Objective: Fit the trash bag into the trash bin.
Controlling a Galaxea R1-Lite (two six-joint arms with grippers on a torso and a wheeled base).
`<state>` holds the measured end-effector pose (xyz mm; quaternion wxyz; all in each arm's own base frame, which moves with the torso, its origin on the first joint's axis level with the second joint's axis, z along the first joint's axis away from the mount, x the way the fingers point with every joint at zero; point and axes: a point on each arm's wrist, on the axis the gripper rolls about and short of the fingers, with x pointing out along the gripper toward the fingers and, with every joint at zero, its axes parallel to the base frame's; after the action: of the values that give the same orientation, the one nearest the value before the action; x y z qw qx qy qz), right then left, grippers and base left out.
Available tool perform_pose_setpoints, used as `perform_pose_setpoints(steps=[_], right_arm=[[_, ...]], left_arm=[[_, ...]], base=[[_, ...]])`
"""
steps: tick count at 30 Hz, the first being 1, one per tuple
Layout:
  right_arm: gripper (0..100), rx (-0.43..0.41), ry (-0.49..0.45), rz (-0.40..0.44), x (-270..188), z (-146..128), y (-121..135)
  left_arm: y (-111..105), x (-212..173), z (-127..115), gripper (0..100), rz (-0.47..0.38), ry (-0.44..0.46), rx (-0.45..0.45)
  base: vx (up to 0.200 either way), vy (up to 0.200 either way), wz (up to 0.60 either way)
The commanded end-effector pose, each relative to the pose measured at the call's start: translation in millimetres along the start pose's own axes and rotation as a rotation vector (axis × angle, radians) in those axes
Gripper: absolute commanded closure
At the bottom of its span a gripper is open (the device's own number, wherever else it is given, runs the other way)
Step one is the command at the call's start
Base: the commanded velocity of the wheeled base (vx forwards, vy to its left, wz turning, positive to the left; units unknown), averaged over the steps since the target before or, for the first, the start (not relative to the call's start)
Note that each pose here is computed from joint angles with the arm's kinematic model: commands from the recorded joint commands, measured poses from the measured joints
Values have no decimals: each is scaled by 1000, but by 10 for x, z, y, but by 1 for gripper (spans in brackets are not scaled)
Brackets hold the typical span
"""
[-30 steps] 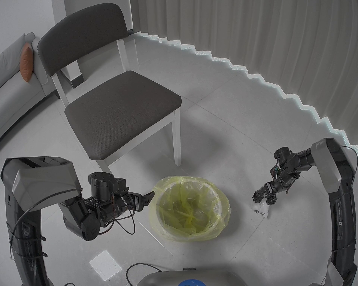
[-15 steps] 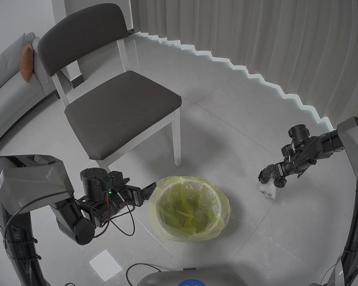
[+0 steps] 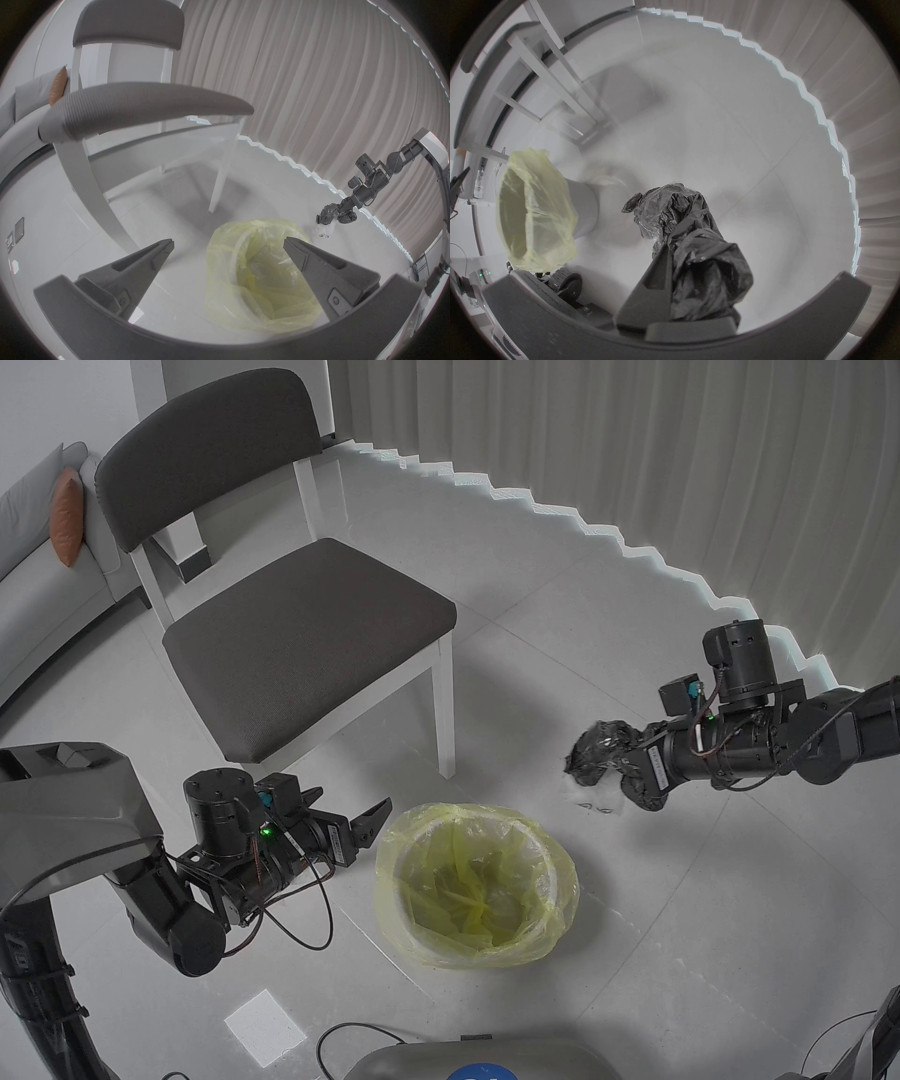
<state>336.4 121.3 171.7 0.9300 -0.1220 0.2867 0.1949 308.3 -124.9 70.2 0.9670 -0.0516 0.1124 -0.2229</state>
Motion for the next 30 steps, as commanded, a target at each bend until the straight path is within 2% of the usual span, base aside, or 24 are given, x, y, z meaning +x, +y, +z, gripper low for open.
perform_pose_setpoints(steps=[1, 8, 14, 21, 30], right_arm=[[100, -75, -93, 85, -233, 104, 513], [100, -135, -124, 165, -20, 29, 885], [100, -198, -70, 239, 194, -118, 1264], [100, -229, 13, 269, 460, -342, 1446], [100, -231, 28, 269, 748, -458, 1527]], left_arm=[[-12, -71, 114, 0, -2, -35, 2], [-25, -118, 175, 0, -5, -52, 7], [-26, -140, 208, 0, -5, -63, 7], [-21, -140, 209, 0, -4, -63, 7], [-11, -136, 209, 0, -1, -63, 7]], base=[[0, 0, 0], [0, 0, 0], [0, 0, 0], [0, 0, 0], [0, 0, 0]])
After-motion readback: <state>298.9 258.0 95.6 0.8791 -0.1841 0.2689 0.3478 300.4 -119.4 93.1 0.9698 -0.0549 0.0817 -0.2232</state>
